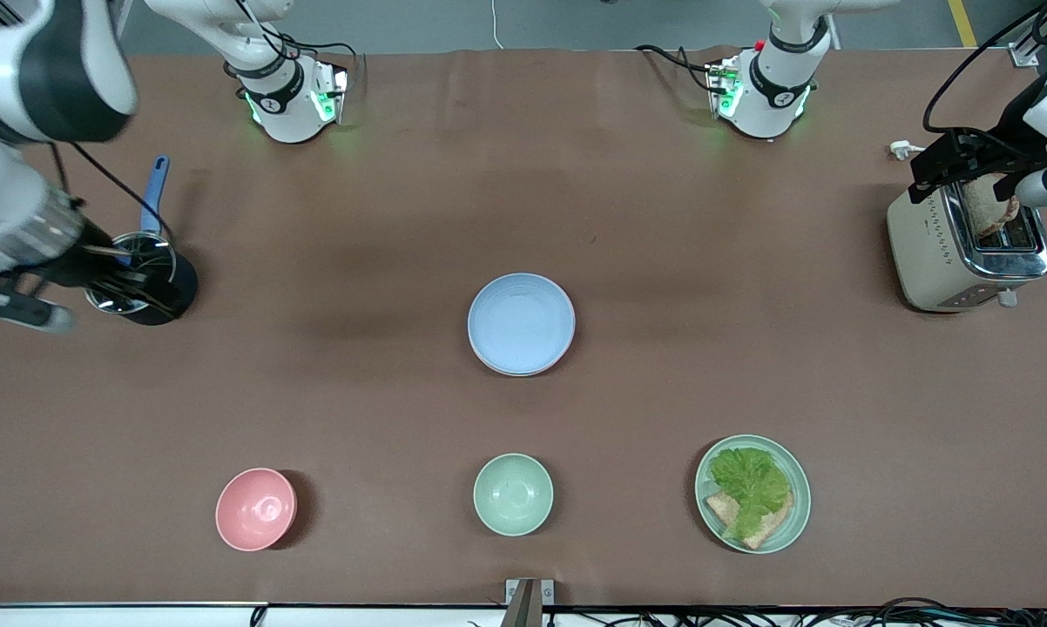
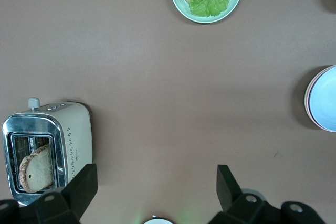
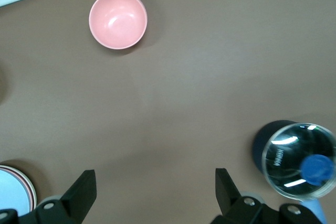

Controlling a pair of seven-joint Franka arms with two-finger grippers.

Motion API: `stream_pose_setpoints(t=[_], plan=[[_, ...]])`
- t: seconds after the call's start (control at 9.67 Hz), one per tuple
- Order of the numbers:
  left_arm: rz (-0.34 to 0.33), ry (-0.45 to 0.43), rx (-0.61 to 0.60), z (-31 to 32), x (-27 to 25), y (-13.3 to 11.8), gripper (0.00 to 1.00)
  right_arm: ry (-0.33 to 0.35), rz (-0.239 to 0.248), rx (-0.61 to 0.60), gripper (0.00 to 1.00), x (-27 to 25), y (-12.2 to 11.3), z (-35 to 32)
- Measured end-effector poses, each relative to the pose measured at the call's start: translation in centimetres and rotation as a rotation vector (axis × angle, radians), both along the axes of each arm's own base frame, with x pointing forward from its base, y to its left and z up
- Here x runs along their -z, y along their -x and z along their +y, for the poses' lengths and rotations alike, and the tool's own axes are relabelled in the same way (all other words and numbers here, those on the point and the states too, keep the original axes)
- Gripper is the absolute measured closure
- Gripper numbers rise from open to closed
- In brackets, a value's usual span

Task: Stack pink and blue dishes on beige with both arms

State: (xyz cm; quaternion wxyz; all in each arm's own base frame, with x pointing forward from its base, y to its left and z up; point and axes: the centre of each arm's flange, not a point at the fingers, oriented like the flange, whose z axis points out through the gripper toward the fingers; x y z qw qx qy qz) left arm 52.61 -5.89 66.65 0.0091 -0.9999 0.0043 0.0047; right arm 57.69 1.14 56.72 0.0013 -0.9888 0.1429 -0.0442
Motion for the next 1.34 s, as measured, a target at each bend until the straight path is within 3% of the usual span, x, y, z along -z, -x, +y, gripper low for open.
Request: stream_pose_setpoints(t=[0.41, 0.62, 1.34], plan=[[0.0, 0.0, 0.002, 0.0, 0.0, 0.0, 0.0, 0.008, 0.082, -0.046, 0.0, -8.8, 3.3, -5.3], [0.002, 0.0, 0.003, 0.0, 0.1, -0.1, 0.0, 0.01, 0.062, -0.049, 0.0, -9.5, 3.2, -5.3], [0.001, 0.001, 0.004, -0.1, 0.1, -0.3, 0.0, 0.012, 0.069, -0.095, 0.0, -9.0, 2.9, -5.3]])
